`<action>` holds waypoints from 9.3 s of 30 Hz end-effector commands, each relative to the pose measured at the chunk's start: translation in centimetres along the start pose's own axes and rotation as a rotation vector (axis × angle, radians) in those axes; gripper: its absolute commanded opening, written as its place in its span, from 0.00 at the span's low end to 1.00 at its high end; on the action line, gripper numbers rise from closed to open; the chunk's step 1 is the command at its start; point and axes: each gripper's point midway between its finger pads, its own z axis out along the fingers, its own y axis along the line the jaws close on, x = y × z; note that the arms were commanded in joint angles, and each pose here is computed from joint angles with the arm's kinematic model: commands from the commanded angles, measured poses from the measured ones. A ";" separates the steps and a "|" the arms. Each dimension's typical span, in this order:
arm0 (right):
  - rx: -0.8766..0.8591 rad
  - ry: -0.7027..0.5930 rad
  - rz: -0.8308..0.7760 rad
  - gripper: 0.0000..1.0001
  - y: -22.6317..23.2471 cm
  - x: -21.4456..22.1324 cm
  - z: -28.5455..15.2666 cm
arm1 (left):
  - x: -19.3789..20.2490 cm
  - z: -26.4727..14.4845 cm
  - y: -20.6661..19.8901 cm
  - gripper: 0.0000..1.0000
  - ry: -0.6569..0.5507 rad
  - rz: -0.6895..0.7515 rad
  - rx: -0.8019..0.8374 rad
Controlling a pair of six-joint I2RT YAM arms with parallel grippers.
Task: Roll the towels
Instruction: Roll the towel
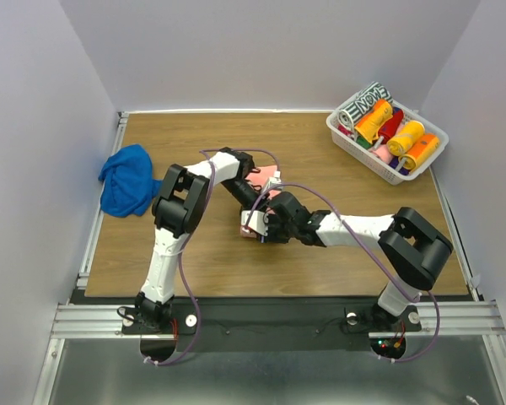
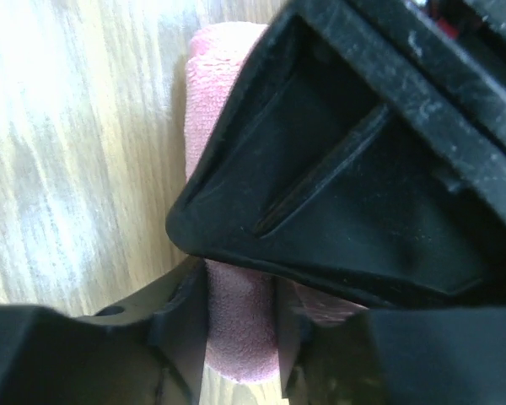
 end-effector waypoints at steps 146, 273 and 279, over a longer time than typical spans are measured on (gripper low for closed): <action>0.016 -0.055 0.116 0.85 -2.2 -1.6 -1.4 | 5.5 -0.7 5.2 0.49 0.191 0.079 -0.131; 0.058 -0.178 0.381 1.00 -5.5 -1.9 -12.5 | 7.2 0.5 0.0 0.48 0.104 0.116 -0.116; -0.002 -0.168 0.202 1.00 -3.4 -3.9 -7.7 | 7.3 0.5 1.2 0.49 0.124 0.094 -0.095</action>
